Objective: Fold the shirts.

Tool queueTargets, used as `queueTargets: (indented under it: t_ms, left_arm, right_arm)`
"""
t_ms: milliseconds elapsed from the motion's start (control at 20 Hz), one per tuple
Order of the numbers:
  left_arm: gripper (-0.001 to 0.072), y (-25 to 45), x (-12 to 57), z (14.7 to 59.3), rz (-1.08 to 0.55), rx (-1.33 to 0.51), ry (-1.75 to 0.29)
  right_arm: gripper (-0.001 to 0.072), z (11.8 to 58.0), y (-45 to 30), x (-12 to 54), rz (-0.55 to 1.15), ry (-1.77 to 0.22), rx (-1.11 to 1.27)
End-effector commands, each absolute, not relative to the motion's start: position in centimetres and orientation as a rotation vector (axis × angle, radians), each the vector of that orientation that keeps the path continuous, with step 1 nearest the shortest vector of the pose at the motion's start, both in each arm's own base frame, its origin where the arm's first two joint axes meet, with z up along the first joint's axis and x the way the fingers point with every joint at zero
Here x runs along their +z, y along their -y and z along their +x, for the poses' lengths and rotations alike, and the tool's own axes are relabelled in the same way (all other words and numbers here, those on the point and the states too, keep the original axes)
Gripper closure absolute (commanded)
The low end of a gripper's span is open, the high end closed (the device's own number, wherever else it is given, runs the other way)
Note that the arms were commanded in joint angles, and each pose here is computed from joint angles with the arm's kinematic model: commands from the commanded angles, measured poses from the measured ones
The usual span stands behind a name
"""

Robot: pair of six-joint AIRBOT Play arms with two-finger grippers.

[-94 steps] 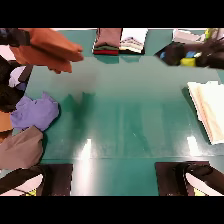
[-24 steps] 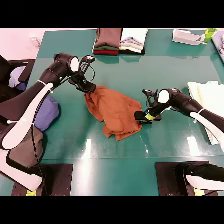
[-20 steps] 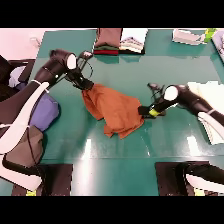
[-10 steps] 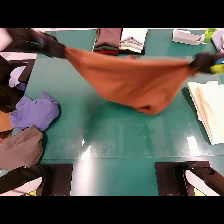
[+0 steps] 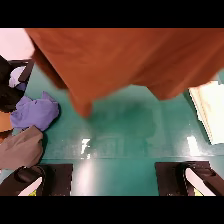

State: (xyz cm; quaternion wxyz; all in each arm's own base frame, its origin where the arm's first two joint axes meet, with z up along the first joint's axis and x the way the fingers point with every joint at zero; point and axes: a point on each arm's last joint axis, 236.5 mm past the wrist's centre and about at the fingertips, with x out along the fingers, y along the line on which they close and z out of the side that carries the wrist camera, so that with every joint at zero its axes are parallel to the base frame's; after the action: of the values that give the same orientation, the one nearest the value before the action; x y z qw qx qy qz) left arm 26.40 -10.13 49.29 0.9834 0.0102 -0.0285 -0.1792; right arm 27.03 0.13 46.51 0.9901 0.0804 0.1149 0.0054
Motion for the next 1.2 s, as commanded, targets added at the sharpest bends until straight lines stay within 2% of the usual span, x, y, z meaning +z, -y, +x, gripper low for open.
queueTargets:
  t_ms: [0, 100, 200, 400, 500, 650, 750, 950, 1000, 1050, 1100, 1150]
  left_arm:
    - [0.068, 9.9, 51.3, 24.9, -0.006, -0.375, 0.133]
    - [0.0679, 10.8, 48.6, 27.4, 0.019, -0.37, 0.034]
    - [0.0679, 11.8, 43.4, 31.4, 0.072, -0.349, -0.153]
    - [0.068, 13.6, 26.2, 39.6, 0.218, -0.289, -0.666]
    - [0.068, 14.6, 17.3, 42.8, 0.276, -0.278, -0.86]
    - [0.0679, 15.4, 7.7, 47.5, 0.318, -0.264, -0.97]
    - [0.0679, 14.7, 3.9, 49.6, 0.29, -0.232, -1.002]
    - [0.0676, 12.3, 1.8, 50.3, 0.229, -0.172, -1.053]
    - [0.0607, 12.0, 2.1, 50.3, 0.23, -0.168, -1.057]
    - [0.0337, 11.7, 2.5, 50.1, 0.228, -0.164, -1.059]
    - [0.0175, 11.3, 2.9, 49.9, 0.224, -0.157, -1.065]
    - [0.0177, 10.9, 3.6, 49.4, 0.233, -0.147, -1.076]
  right_arm:
    - [0.0691, 27.2, 0.7, 49.4, 0.135, -0.173, -0.012]
    - [0.0692, 29.6, 0.5, 48.5, 0.148, -0.207, 0.008]
    - [0.0692, 33.3, -0.1, 45.4, 0.19, -0.286, 0.055]
    - [0.0692, 42.0, -2.7, 32.1, 0.221, -0.62, 0.134]
    - [0.0692, 45.5, -4.5, 24.1, 0.21, -0.799, 0.166]
    - [0.0692, 49.2, -6.5, 14.0, 0.222, -0.982, 0.183]
    - [0.0691, 50.5, -7.5, 9.8, 0.22, -1.053, 0.189]
    - [0.0685, 51.8, -9.3, 6.7, 0.208, -1.105, 0.213]
    - [0.0634, 52.0, -9.7, 7.0, 0.204, -1.097, 0.221]
    - [0.044, 52.3, -9.7, 7.6, 0.203, -1.082, 0.222]
    - [0.0371, 52.4, -9.5, 8.5, 0.202, -1.07, 0.222]
    - [0.0371, 52.2, -8.9, 9.5, 0.202, -1.074, 0.219]
